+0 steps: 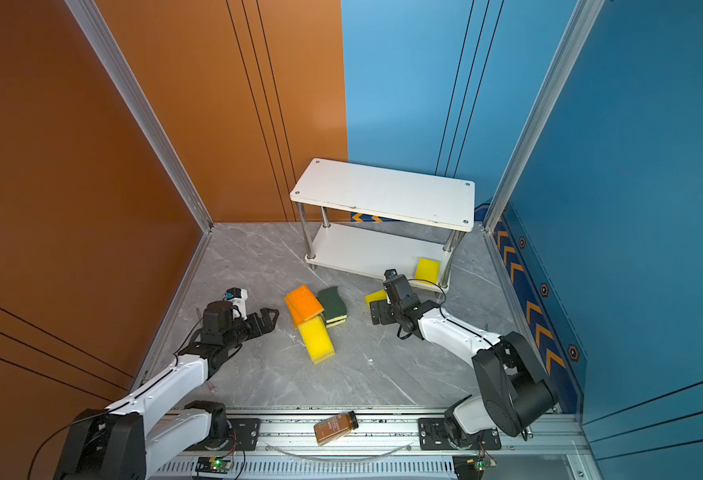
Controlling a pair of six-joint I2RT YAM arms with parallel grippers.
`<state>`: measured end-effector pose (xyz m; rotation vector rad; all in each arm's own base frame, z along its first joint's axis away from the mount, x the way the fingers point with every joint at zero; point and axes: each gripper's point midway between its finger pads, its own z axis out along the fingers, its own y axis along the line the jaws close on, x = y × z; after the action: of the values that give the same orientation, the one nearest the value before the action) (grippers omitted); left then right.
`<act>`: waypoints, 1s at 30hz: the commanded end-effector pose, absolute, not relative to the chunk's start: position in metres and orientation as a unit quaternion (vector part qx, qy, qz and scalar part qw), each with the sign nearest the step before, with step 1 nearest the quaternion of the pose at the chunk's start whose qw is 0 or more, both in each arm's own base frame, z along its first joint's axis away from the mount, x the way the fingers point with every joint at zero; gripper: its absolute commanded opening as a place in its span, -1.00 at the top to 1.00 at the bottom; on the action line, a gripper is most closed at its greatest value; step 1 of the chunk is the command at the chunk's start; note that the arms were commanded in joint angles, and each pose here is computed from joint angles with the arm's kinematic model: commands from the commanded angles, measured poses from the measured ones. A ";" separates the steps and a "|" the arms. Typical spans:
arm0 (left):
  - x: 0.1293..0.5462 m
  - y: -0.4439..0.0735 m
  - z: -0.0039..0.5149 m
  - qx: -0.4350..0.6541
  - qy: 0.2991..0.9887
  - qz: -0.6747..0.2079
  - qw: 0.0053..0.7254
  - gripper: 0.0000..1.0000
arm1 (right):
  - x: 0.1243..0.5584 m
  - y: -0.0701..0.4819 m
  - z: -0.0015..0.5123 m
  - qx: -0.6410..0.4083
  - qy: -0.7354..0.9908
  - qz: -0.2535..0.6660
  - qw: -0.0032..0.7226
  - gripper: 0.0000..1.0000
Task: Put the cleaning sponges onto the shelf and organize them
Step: 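Withdraw the right gripper and move it over another plain yellow sponge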
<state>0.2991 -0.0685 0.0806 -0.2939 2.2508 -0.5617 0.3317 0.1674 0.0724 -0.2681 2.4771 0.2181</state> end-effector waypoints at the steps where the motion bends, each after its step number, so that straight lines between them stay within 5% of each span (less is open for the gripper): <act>1: 0.296 -0.070 0.076 -0.118 0.887 -0.228 0.383 -0.95 | 0.337 0.174 0.066 -0.113 0.938 0.083 0.316 -1.00; 30: 0.296 -0.068 0.067 -0.119 0.894 -0.222 0.369 -0.96 | 0.354 0.180 0.028 -0.119 0.946 0.024 0.300 -1.00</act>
<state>0.2975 -0.0695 0.0713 -0.2991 2.2842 -0.5643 0.3465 0.1793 0.0257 -0.3348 2.5280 0.1068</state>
